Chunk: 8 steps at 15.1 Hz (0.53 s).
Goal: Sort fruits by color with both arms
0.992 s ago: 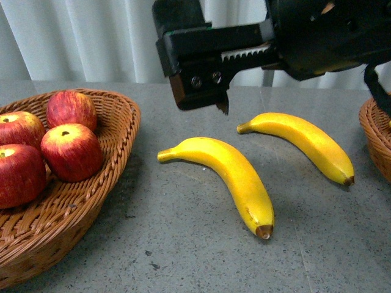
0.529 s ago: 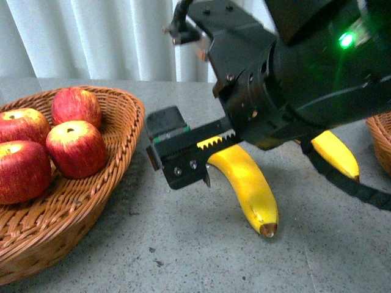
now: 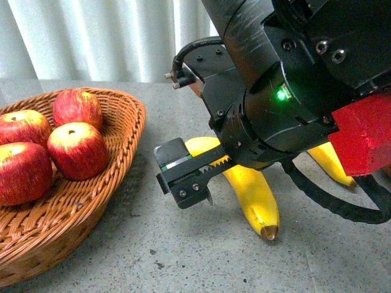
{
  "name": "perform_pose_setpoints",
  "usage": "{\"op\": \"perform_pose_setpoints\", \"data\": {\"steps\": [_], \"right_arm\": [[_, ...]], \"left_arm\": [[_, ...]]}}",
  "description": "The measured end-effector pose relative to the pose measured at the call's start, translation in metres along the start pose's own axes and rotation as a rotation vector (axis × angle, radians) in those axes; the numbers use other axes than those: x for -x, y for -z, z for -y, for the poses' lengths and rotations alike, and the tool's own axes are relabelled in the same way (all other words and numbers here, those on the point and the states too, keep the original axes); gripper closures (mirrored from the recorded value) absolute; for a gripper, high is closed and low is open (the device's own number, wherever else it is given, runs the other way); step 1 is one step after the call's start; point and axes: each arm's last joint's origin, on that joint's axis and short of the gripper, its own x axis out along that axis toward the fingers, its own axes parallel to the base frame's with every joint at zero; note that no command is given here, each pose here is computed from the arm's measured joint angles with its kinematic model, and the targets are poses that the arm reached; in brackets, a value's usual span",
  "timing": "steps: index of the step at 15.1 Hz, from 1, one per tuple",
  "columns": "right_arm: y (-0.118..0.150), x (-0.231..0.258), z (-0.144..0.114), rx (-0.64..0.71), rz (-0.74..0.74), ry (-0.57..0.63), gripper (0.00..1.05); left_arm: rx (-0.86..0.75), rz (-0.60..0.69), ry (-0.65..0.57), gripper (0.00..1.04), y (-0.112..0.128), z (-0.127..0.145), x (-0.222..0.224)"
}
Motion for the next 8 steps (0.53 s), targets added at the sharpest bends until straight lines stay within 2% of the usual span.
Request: {"op": "perform_pose_setpoints", "data": {"steps": [5,8], "right_arm": [[0.001,-0.021,0.024,-0.028,-0.034,0.082,0.07],[0.006,-0.026,0.027,-0.027,-0.071,0.079,0.07]], "left_arm": [[0.000,0.000,0.000,0.07,0.000,0.000,0.000],[0.000,0.000,0.000,0.07,0.000,0.000,0.000]]}}
